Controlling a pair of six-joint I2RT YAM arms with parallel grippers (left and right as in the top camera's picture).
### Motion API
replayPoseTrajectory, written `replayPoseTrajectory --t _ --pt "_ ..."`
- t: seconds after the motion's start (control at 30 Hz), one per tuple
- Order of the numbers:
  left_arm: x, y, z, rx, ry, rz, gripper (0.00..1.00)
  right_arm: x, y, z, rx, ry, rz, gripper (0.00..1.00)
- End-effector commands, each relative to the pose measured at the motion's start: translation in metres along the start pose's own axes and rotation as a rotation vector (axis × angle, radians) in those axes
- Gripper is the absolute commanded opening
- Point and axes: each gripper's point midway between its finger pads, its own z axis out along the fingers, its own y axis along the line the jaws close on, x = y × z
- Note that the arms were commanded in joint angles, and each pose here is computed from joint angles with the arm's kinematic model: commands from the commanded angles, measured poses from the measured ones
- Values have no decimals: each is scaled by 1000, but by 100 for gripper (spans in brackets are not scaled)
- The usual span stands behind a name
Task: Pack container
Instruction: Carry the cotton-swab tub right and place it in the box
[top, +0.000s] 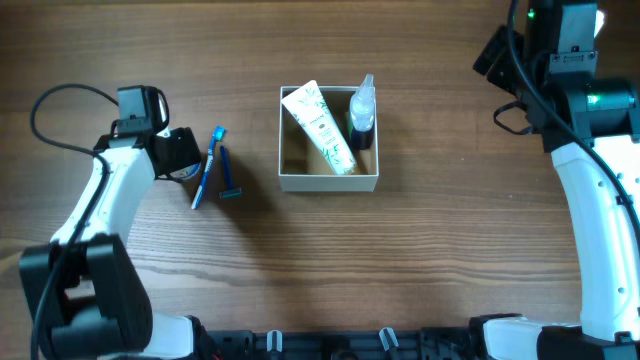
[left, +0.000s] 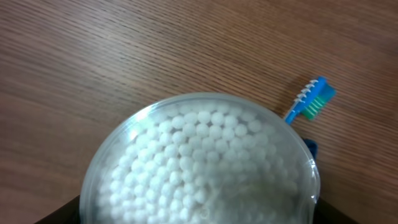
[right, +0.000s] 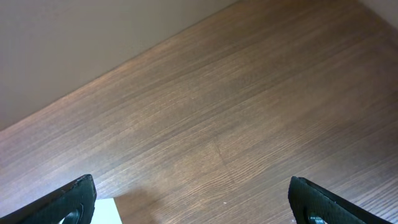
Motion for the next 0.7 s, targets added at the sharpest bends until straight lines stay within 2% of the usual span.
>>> replayPoseTrajectory --t 0.0,0.07,0.17,0.3,0.37,0.5,0.67 --pt "-40 -13 -64 58 -174 6 72 -5 -5 1 29 -18 -9 100" --pt "-45 -33 -110 128 -256 41 73 -5 -5 1 29 -18 -9 100" --pt "-27 -95 -174 357 -342 111 74 -5 -5 1 29 -18 -9 100" --pt "10 -156 -199 496 -317 210 77 -5 -5 1 29 -18 -9 100" --pt "29 -184 -194 529 -275 288 78 -5 -5 1 29 -18 -9 100" --pt "54 -221 -146 505 -160 373 79 -5 -5 1 29 -18 -9 100" --pt "65 -230 -89 429 -64 388 78 -5 -5 1 29 -18 -9 100"
